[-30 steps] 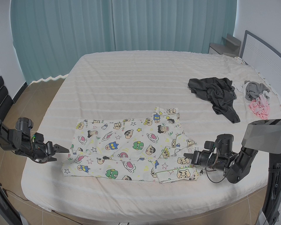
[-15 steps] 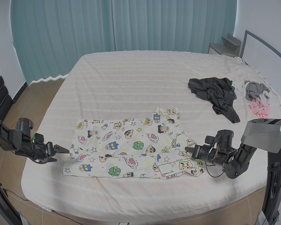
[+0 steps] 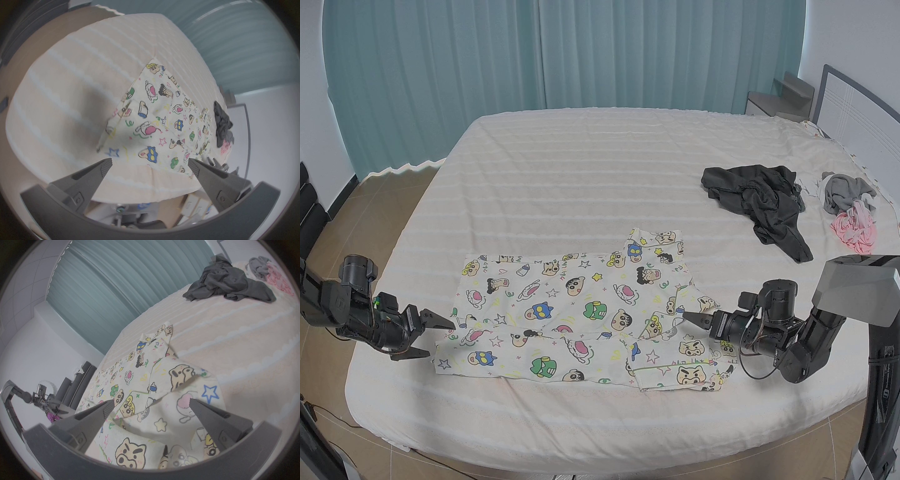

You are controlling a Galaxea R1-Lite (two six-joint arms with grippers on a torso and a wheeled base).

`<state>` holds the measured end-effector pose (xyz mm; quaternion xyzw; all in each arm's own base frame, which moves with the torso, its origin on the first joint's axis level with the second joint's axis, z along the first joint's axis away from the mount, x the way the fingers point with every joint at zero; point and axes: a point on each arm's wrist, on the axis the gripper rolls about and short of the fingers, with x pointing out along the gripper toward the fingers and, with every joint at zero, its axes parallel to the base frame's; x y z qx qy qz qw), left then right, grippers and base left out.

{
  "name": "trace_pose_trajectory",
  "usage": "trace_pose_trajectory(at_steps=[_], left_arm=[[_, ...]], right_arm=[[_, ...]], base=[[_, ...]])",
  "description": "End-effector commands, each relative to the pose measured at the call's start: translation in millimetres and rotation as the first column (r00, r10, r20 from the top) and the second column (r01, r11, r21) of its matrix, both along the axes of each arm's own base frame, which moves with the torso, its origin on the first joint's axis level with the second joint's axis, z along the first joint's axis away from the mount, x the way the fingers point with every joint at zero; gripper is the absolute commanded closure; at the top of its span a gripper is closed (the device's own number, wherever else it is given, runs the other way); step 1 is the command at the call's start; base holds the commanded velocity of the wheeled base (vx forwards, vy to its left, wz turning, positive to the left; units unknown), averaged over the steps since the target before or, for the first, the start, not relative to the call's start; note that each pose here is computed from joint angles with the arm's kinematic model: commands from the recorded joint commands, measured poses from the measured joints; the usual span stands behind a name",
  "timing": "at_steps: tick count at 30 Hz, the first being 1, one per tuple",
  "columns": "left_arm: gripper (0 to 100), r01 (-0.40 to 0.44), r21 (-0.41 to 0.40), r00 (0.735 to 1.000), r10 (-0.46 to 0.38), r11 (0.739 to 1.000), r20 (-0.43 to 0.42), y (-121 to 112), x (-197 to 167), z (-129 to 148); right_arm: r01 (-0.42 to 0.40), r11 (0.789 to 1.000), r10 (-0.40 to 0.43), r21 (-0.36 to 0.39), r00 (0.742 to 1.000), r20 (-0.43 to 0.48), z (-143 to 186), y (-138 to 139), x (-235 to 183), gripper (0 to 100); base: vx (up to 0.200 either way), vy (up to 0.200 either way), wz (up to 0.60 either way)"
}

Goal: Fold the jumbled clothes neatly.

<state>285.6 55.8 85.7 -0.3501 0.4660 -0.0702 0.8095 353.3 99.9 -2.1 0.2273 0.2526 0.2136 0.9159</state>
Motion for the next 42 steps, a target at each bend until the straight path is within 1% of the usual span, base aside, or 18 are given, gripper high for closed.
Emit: trace_pose_trajectory(at_steps=[1, 4, 7, 8, 11, 14, 15, 16, 19, 20, 21, 22, 26, 29, 34, 38, 40, 42], left_arm=[[0, -0.051, -0.082, 0.996, 0.045, 0.995, -0.073, -33.9, -18.9, 13.1], [0, -0.111, -0.061, 0.979, 0.099, 0.992, -0.176, -51.0, -29.7, 0.5], [0, -0.183, -0.049, 0.962, 0.169, 0.982, -0.216, -55.8, -31.2, -6.8], [0, -0.194, -0.05, 0.959, 0.178, 0.98, -0.221, -56.1, -31.5, -8.3], [0, -0.254, -0.051, 0.945, 0.237, 0.966, -0.225, -56.6, -30.1, -24.9], [0, -0.308, 0.0, 0.932, 0.302, 0.951, -0.203, -59.8, -26.8, -48.3], [0, -0.312, 0.007, 0.93, 0.307, 0.95, -0.202, -60.8, -26.2, -51.0], [0, -0.34, 0.036, 0.92, 0.34, 0.94, -0.194, -66.4, -24.0, -66.1], [0, -0.395, 0.071, 0.903, 0.401, 0.916, -0.156, -73.5, -19.6, -82.2], [0, -0.397, 0.073, 0.902, 0.404, 0.915, -0.154, -73.8, -19.2, -82.8], [0, -0.433, 0.102, 0.889, 0.443, 0.896, -0.117, -73.8, -17.9, -87.7], [0, -0.444, 0.115, 0.884, 0.456, 0.888, -0.106, -73.7, -18.4, -89.6], [0, -0.451, 0.118, 0.88, 0.463, 0.885, -0.108, -74.2, -19.7, -91.2], [0, -0.471, 0.112, 0.87, 0.481, 0.875, -0.11, -74.9, -19.3, -91.4], [0, -0.492, 0.097, 0.859, 0.501, 0.865, -0.109, -75.0, -15.9, -91.0], [0, -0.57, 0.03, 0.82, 0.571, 0.821, -0.052, -74.1, -3.3, -83.5], [0, -0.574, 0.018, 0.817, 0.575, 0.818, -0.04, -74.6, -2.2, -82.7], [0, -0.58, -0.014, 0.815, 0.58, 0.815, 0.0, -74.7, 0.9, -80.1]], right_arm=[[0.09, 0.996, -0.089, -0.003, 0.995, 0.042, 19.3, -3.0, -7.9, 0], [0.148, 0.989, -0.149, 0.022, 0.988, 0.04, 24.9, 0.8, -24.1, 0], [0.204, 0.978, -0.205, 0.048, 0.979, 0.018, 26.6, 8.1, -39.8, 0], [0.214, 0.976, -0.215, 0.05, 0.977, 0.011, 26.0, 9.5, -42.3, 0], [0.294, 0.954, -0.292, 0.064, 0.956, -0.039, 21.1, 22.5, -59.2, 0], [0.344, 0.932, -0.337, 0.109, 0.938, -0.077, 22.7, 36.5, -71.8, 0], [0.347, 0.931, -0.339, 0.116, 0.937, -0.078, 23.7, 37.6, -72.4, 0], [0.346, 0.928, -0.336, 0.139, 0.938, -0.09, 25.5, 45.0, -77.2, 0], [0.333, 0.933, -0.322, 0.137, 0.942, -0.096, 23.9, 51.7, -82.3, 0], [0.334, 0.933, -0.323, 0.136, 0.941, -0.096, 23.9, 51.7, -82.3, 0], [0.33, 0.935, -0.317, 0.129, 0.942, -0.109, 20.7, 53.0, -85.6, 0], [0.33, 0.935, -0.317, 0.128, 0.942, -0.114, 19.2, 53.5, -85.8, 0], [0.333, 0.935, -0.319, 0.12, 0.94, -0.125, 14.9, 53.8, -86.1, 0], [0.336, 0.936, -0.32, 0.107, 0.937, -0.138, 11.7, 52.1, -89.0, 0], [0.332, 0.935, -0.318, 0.128, 0.941, -0.118, 14.2, 52.3, -89.4, 0], [0.318, 0.938, -0.305, 0.14, 0.946, -0.106, 14.4, 52.0, -96.4, 0], [0.316, 0.938, -0.303, 0.141, 0.947, -0.103, 14.6, 52.3, -97.5, 0], [0.308, 0.941, -0.296, 0.14, 0.95, -0.104, 14.3, 53.5, -99.9, 0]], base=[[0.0, 0.0, 0.0], [0.0, 0.0, 0.0], [0.0, 0.0, 0.0], [0.0, 0.0, 0.0], [0.0, 0.0, 0.0], [0.0, 0.0, 0.0], [0.0, 0.0, 0.0], [0.0, 0.0, 0.0], [0.0, 0.0, 0.0], [0.0, 0.0, 0.0], [0.0, 0.0, 0.0], [0.0, 0.0, 0.0], [0.0, 0.0, 0.0], [0.0, 0.0, 0.0], [0.0, 0.0, 0.0], [0.0, 0.0, 0.0], [0.0, 0.0, 0.0], [0.0, 0.0, 0.0]])
